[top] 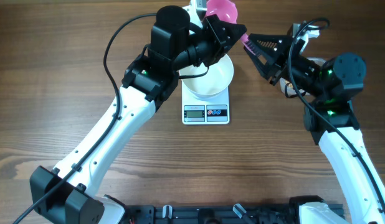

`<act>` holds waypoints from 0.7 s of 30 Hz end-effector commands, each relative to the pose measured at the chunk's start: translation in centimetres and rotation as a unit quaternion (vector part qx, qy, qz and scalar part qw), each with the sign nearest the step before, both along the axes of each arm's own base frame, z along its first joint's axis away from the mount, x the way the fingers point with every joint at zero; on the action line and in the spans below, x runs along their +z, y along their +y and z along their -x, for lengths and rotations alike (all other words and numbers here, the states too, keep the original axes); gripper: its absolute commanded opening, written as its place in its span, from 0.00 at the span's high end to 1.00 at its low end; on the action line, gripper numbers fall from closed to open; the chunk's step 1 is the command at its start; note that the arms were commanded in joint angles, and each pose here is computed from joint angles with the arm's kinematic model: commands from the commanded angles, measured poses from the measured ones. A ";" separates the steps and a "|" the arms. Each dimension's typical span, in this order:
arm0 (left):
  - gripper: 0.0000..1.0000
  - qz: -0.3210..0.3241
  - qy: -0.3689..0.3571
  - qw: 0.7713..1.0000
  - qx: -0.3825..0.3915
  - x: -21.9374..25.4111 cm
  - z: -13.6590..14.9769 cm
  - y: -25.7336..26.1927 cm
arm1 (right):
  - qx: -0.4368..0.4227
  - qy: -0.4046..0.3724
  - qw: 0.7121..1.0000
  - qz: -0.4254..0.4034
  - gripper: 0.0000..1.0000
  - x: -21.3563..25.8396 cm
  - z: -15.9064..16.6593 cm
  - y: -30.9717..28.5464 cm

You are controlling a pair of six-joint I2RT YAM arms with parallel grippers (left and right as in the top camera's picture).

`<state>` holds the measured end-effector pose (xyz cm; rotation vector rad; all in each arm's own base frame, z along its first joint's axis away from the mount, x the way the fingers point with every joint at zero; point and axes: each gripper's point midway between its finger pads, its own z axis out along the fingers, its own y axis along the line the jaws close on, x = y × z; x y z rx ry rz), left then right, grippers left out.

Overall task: Scoop item into bowl and weigh 150g on scale
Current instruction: 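Grasp the scoop handle with the right gripper, release left gripper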

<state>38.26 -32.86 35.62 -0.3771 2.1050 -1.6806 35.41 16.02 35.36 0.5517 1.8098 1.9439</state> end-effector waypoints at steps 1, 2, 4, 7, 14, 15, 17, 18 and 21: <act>0.96 0.010 0.006 1.000 -0.010 0.4 0.4 -0.4 | -0.007 -0.012 1.000 -0.007 0.68 1.4 -0.1 -0.1; 0.96 0.010 0.006 1.000 -0.012 0.4 0.5 -0.4 | -0.006 -0.012 1.000 -0.007 0.68 1.4 -0.1 -0.1; 0.96 0.010 0.006 1.000 -0.014 0.4 0.5 -0.4 | -0.006 -0.010 1.000 -0.008 0.68 1.4 -0.1 -0.1; 0.96 0.011 0.006 1.000 -0.018 0.4 0.6 -0.5 | -0.006 -0.007 1.000 -0.011 0.69 1.4 -0.1 -0.1; 0.96 0.013 0.009 1.000 -0.021 0.4 0.8 -0.6 | -0.006 -0.002 1.000 -0.013 0.75 1.4 -0.1 -0.1; 0.96 0.013 0.009 1.000 -0.023 0.4 0.8 -0.6 | -0.006 -0.003 1.000 -0.013 0.75 1.4 -0.1 -0.1; 0.96 0.013 0.009 1.000 -0.023 0.4 0.8 -0.6 | -0.006 -0.002 1.000 -0.013 0.77 1.4 -0.1 -0.1; 0.96 0.013 0.009 1.000 -0.023 0.4 0.8 -0.6 | -0.005 -0.002 1.000 -0.014 0.78 1.4 -0.1 -0.1; 0.96 0.013 0.009 1.000 -0.025 0.4 0.9 -0.6 | -0.005 -0.001 1.000 -0.014 0.80 1.4 -0.1 -0.1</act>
